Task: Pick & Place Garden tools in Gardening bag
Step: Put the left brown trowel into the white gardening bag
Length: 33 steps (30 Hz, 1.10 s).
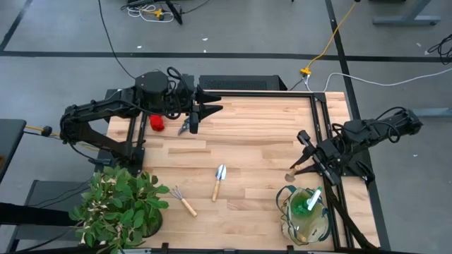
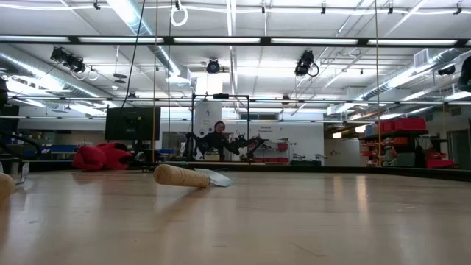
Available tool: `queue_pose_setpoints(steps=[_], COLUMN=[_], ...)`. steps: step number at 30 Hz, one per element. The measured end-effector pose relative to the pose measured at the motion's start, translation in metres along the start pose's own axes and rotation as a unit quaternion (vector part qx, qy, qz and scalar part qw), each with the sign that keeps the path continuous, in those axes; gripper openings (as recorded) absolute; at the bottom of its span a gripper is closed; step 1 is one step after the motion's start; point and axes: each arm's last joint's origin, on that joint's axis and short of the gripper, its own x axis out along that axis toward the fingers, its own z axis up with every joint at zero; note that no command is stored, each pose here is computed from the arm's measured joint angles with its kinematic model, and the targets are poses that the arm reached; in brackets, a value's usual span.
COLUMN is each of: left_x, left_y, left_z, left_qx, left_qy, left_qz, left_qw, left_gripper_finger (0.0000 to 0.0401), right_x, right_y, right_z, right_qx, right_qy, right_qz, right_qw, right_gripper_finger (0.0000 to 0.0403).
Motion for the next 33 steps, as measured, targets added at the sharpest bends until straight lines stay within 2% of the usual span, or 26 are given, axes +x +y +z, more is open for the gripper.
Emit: queue_pose_setpoints(steps=[25,33], left_x=[0.0,0.0], left_y=[0.0,-0.001], left_z=[0.0,0.0], left_qx=[0.001,0.0], left_qy=[0.0,0.001], left_qz=[-0.001,-0.003], left_qw=[1.0,1.0], left_gripper_finger=[0.0167,0.0167], right_x=[0.007,0.013], right_y=[0.003,0.008], right_z=[-0.004,-0.006], right_qx=[0.022,0.022], right_qy=[0.018,0.03], right_qz=[0.014,0.034], right_qw=[0.999,0.999], right_gripper_finger=[0.0071,0.0071])
